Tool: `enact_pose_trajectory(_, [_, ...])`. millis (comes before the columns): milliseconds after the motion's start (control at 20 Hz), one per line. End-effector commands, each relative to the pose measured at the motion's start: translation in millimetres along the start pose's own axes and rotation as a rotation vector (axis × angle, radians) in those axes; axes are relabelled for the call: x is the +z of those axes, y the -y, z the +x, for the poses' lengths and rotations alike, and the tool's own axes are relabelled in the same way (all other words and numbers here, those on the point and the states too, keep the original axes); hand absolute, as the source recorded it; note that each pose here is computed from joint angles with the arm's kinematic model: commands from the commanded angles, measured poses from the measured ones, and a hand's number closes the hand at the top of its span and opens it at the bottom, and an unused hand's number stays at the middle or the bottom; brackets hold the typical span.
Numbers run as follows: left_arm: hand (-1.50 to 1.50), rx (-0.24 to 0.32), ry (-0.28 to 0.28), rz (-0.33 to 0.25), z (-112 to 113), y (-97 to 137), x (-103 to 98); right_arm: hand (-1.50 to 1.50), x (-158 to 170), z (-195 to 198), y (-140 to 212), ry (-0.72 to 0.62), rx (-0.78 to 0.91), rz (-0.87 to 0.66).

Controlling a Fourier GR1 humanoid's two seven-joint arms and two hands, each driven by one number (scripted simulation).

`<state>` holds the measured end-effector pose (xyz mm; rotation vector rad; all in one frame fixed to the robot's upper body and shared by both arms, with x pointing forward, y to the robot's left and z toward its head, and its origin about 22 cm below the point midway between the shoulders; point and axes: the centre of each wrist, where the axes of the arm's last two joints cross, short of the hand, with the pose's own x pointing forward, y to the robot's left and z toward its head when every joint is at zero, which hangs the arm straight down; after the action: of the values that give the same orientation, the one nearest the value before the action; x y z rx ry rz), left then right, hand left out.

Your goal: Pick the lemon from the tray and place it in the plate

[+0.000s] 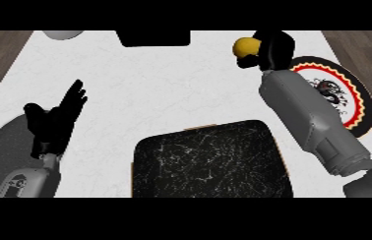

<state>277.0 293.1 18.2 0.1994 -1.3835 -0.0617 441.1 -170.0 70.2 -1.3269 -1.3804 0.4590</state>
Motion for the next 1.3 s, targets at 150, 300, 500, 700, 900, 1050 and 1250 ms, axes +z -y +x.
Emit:
enact_pose_trajectory(150, [0.0, 0.008, 0.005, -0.016, -5.7, -7.4, 2.1, 1.5, -12.2, -29.0, 20.5, -0.196, -0.073, -0.144])
enact_pose_trajectory(300, [0.0, -0.001, 0.015, -0.005, 11.2, -0.1, -4.0, 1.5, -11.4, -59.4, 33.3, -0.204, -0.057, -0.161])
enact_pose_trajectory(500, [0.0, -0.013, -0.002, -0.015, -8.1, -8.1, -4.5, 1.5, -9.5, -109.4, 42.2, -0.284, -0.037, -0.179])
enact_pose_trajectory(700, [0.0, -0.006, 0.021, -0.014, 7.7, 13.7, 5.5, 1.5, -3.1, -167.0, 52.9, -0.318, -0.015, -0.191])
enact_pose_trajectory(900, [0.0, 0.007, 0.025, -0.04, -5.5, 5.7, 3.8, 1.5, -9.6, -204.6, 67.8, -0.368, 0.052, -0.083])
enact_pose_trajectory(1050, [0.0, 0.002, 0.021, -0.028, 6.9, 4.1, 1.7, 1.5, 2.2, -208.7, 56.3, -0.37, 0.031, 0.037])
enact_pose_trajectory(1250, [0.0, -0.006, 0.032, -0.035, -0.6, 17.6, -5.0, -1.5, 1.9, -235.6, 59.5, -0.432, -0.12, 0.114])
